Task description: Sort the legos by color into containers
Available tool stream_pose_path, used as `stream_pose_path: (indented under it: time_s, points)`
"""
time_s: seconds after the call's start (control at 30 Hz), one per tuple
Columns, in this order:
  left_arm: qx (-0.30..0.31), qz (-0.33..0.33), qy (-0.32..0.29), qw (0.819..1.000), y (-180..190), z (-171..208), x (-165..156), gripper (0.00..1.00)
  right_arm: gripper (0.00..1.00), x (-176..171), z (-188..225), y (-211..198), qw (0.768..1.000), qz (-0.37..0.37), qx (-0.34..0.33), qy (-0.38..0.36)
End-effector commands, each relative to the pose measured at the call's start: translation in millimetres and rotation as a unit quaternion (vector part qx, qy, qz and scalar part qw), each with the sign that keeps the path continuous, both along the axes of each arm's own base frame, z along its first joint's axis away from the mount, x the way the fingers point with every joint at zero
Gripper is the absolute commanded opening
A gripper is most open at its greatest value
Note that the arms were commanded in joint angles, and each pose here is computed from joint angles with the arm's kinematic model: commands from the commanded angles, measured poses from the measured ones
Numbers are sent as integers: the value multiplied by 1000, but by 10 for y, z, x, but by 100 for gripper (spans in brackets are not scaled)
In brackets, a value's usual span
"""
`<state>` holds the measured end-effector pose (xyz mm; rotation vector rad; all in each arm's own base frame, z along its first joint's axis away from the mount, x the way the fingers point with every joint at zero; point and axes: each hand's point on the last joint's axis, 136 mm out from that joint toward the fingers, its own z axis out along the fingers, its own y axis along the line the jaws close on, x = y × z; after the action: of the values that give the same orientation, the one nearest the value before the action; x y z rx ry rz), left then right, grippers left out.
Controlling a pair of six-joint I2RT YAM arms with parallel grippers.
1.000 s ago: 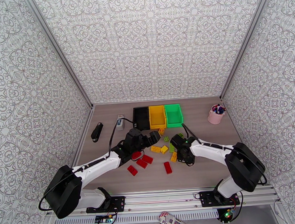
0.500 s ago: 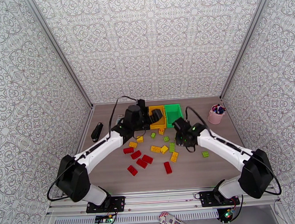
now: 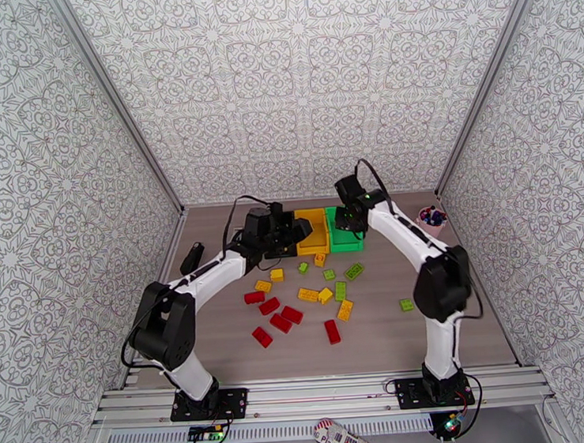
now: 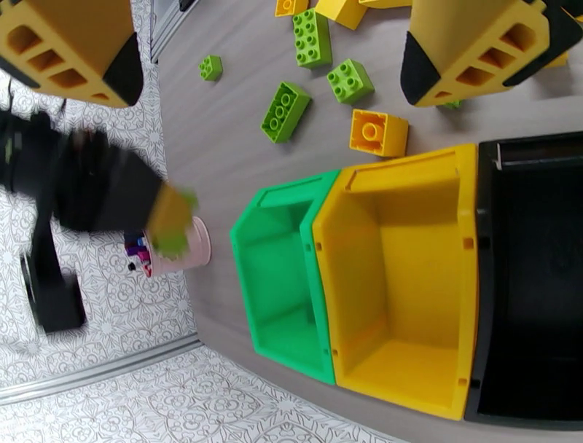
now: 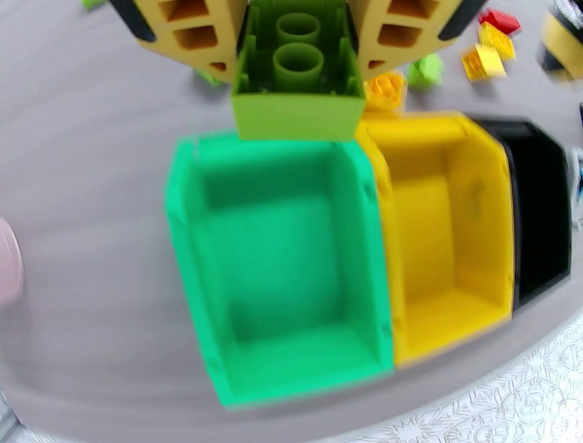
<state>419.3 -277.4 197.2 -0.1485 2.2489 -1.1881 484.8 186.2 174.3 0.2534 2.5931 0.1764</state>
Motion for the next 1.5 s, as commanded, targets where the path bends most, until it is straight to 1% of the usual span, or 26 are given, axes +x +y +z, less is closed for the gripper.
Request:
stream_pose_path:
  time_s: [0.0, 0.13, 0.23, 0.33, 0.43, 0.53, 0.6, 0.73, 0.83, 0.9, 1.0, 1.13, 1.23, 1.3, 1.47]
  points:
    - [-15, 1, -40, 999, 33, 324, -108, 99, 38, 98, -71, -116, 1000, -2, -12, 27]
    - [16, 17, -53, 998, 79, 389, -268, 99, 46, 228, -114, -101, 999, 1, -6, 33]
    - [26, 17, -48, 998, 21, 340, -454, 99, 55, 243, -53, -77, 1000, 9, -1, 26]
    - [46, 24, -52, 997, -47, 251, -660, 100, 59, 203, 64, -39, 1000, 22, 14, 11]
    - [64, 31, -55, 996, -76, 232, -844, 99, 59, 77, 186, -24, 999, 33, 31, -5]
    - [70, 40, -60, 995, -25, 355, -998, 99, 57, -150, 216, -25, 998, 46, 47, -11]
    - [82, 49, -71, 993, 57, 470, -1107, 99, 54, -349, 220, -44, 997, 53, 54, -10]
    - [104, 70, -80, 989, 341, 607, -1348, 100, 51, -865, 11, -79, 996, 70, 58, 14]
    - [99, 80, -75, 989, 561, 564, -1541, 99, 51, -1209, -168, -56, 995, 80, 56, 35]
    - [98, 90, -63, 989, 712, 473, -1662, 99, 51, -1413, -278, -5, 994, 89, 53, 45]
    - [105, 102, -39, 989, 928, 285, -1867, 99, 48, -1648, -455, 102, 992, 101, 43, 64]
    - [116, 116, 10, 986, 1144, -22, -2100, 99, 46, -1784, -662, 226, 991, 103, 38, 79]
    - [119, 111, 37, 986, 1167, -195, -2218, 99, 45, -1800, -813, 277, 990, 97, 44, 93]
    - [123, 109, 45, 985, 1161, -260, -2259, 99, 46, -1805, -898, 304, 990, 96, 43, 98]
    - [128, 114, 40, 984, 1158, -254, -2268, 99, 48, -1771, -1065, 362, 988, 97, 41, 111]
